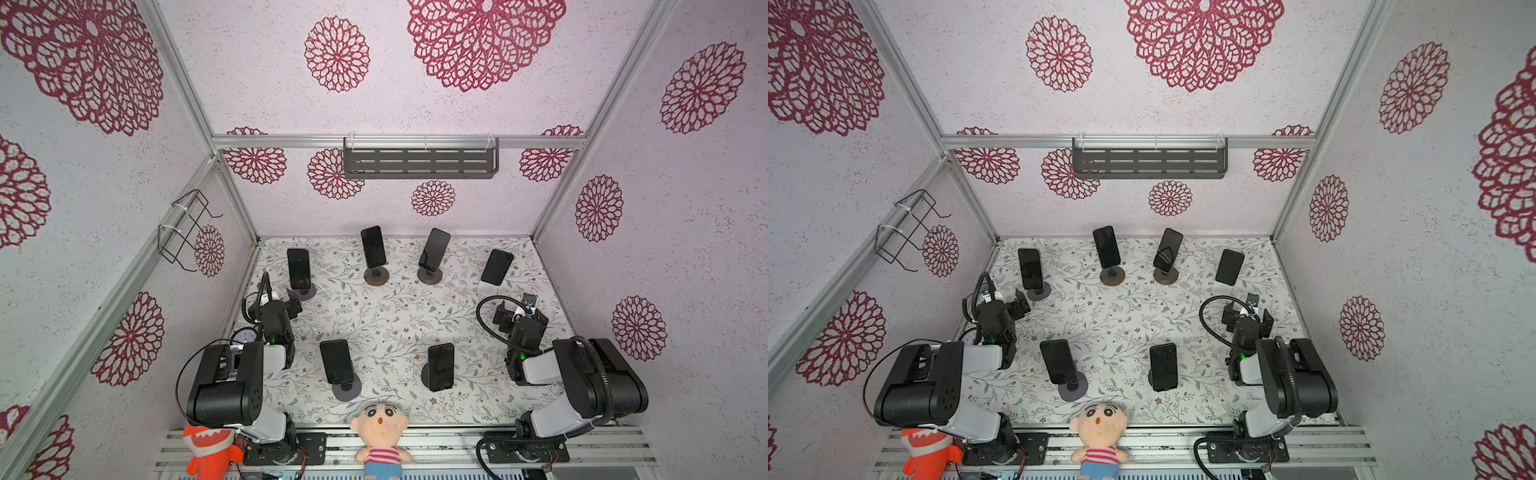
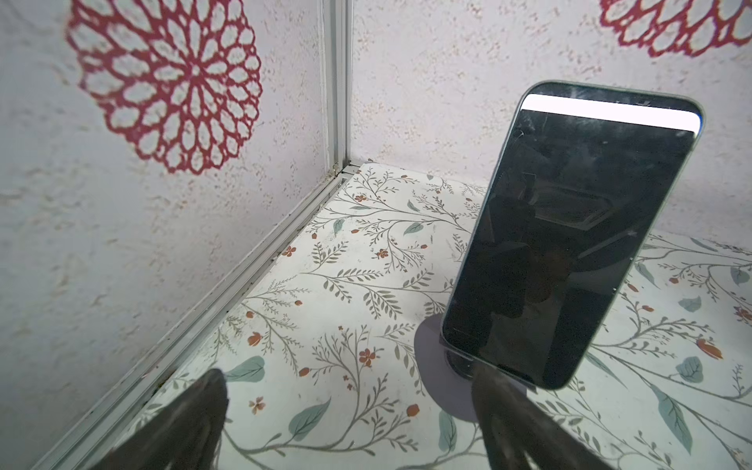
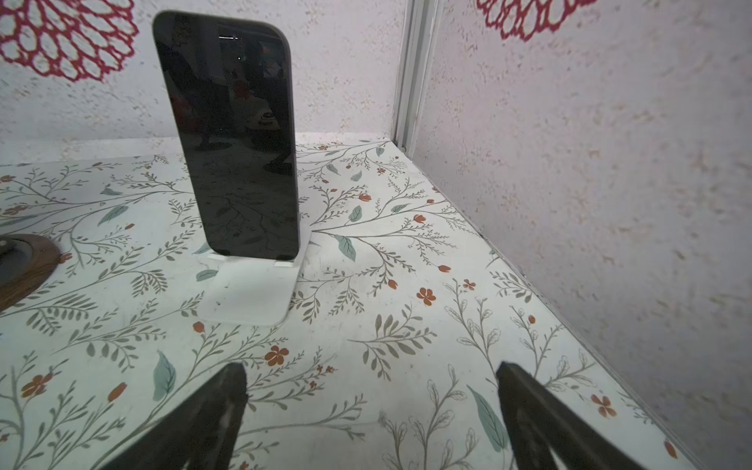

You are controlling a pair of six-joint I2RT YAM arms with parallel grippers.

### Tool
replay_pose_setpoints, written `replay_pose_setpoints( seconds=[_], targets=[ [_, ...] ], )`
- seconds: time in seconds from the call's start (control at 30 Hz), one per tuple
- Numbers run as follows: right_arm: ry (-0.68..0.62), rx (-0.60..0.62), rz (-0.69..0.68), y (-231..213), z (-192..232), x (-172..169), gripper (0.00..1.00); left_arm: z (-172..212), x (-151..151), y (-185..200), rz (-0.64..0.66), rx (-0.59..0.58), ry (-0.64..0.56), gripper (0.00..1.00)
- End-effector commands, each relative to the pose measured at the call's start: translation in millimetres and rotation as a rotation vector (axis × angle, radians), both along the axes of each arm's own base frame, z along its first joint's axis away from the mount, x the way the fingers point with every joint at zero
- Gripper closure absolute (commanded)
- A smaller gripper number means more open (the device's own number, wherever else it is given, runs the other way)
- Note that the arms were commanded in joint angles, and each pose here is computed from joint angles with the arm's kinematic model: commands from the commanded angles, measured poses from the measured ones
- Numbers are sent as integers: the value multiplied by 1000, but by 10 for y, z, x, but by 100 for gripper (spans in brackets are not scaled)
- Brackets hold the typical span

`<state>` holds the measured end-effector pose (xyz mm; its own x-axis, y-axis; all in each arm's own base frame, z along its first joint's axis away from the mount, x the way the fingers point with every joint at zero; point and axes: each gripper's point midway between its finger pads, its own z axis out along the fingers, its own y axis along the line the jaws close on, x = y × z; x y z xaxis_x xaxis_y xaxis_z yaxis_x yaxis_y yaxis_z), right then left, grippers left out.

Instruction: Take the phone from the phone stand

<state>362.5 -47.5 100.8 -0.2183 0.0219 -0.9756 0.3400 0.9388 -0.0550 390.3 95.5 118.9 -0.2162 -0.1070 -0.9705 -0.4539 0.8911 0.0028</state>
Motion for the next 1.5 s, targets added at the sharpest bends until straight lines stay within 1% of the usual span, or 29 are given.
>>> replay_pose_setpoints(
  seconds=[0.0, 0.67, 0.77, 0.83, 0.87, 0.93, 0.97, 1.03, 1.1, 1.17, 1.23, 1.3, 1.47],
  targets=[
    [-65, 16, 0, 9, 171, 46, 1, 49, 24, -2, -9, 15, -16, 3],
    [-55, 28, 4, 13, 143, 63, 1, 27, 54, 13, -27, -6, -6, 3],
    [-59, 37, 14, 9, 148, 62, 1, 26, 45, 18, -27, -9, -8, 3],
    [-59, 30, 49, 59, 193, 88, 1, 81, 51, 1, -41, -2, -25, 3],
    [-18, 23, 72, 102, 208, 125, 1, 134, 42, 10, -34, -1, -14, 3],
    [53, 46, 91, 139, 312, 203, 1, 357, -21, 52, 6, -14, 2, 3],
    [63, 53, 116, 187, 404, 210, 1, 534, -88, 75, 44, -15, -18, 3],
    [92, 94, 133, 236, 526, 163, 1, 881, -213, 100, 101, -8, -64, 3],
    [142, 147, 129, 265, 643, 78, 1, 1202, -365, 116, 164, -25, -69, 3],
    [188, 206, 164, 386, 754, -15, 1, 1472, -467, 81, 185, -33, -79, 3],
    [260, 246, 201, 554, 841, -140, 2, 1696, -523, -3, 170, -30, -76, 3],
    [326, 246, 229, 716, 986, -280, 2, 1865, -540, -145, 124, -34, -44, 3],
    [428, 271, 367, 1329, 1347, -722, 2, 2070, -447, -631, -71, -31, 86, 3]
  ],
)
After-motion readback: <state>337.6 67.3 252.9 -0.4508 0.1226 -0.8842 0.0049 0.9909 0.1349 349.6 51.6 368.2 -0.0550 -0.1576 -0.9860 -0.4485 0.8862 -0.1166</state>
